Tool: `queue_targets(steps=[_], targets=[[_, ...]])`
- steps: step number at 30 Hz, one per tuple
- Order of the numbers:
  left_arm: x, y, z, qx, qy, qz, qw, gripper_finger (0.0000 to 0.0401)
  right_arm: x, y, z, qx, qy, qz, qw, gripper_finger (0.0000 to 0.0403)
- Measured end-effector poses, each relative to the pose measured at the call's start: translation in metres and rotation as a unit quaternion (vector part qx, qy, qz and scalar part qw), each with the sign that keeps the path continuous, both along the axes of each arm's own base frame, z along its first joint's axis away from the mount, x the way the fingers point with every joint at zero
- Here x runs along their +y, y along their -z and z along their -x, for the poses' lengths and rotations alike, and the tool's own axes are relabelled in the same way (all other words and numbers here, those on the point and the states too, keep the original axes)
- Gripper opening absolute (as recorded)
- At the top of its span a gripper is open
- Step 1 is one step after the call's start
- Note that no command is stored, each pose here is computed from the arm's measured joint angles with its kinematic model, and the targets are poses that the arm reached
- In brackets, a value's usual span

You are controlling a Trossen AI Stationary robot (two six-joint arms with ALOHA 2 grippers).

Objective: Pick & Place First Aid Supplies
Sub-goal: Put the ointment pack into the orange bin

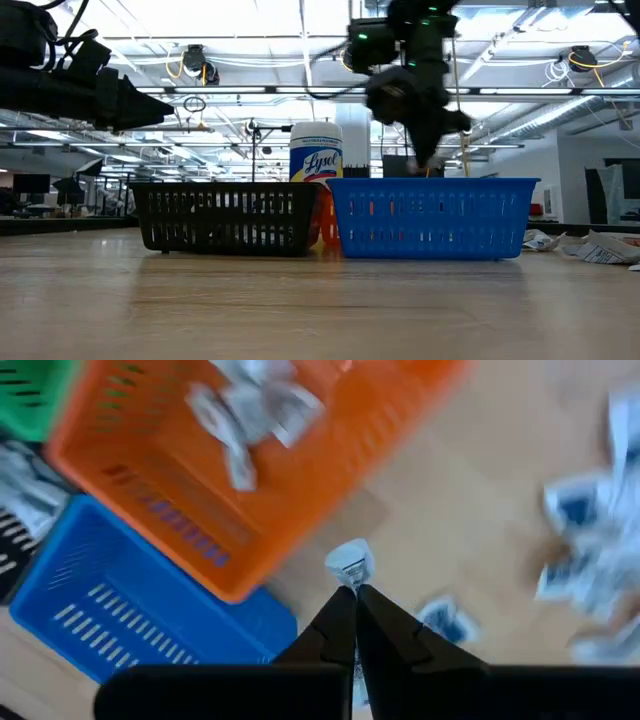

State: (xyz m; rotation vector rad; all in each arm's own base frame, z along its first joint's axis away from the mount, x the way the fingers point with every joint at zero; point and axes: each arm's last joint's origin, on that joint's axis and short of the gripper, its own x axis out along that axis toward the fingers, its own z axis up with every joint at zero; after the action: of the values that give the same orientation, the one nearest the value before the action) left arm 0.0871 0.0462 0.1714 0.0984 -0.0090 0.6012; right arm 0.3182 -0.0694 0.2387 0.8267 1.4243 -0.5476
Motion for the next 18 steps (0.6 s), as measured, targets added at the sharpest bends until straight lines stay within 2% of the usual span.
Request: queue_targets(steps=[7, 11, 18], targets=[[0.0, 0.0, 0.0, 0.0, 0.0, 0.0, 1.0, 0.0392, -0.01, -0.018, -0.047, -0.036, -0.114, 0.007, 0.993, 0.0], [0.0, 0.0, 0.0, 0.0, 0.0, 0.0, 1.0, 0.0392, -0.014, -0.022, -0.062, -0.049, -0.148, 0.015, 0.988, 0.0], [0.0, 0.0, 0.0, 0.0, 0.0, 0.0, 1.0, 0.0392, -0.007, 0.005, -0.082, -0.032, -0.195, 0.056, 0.979, 0.0]])
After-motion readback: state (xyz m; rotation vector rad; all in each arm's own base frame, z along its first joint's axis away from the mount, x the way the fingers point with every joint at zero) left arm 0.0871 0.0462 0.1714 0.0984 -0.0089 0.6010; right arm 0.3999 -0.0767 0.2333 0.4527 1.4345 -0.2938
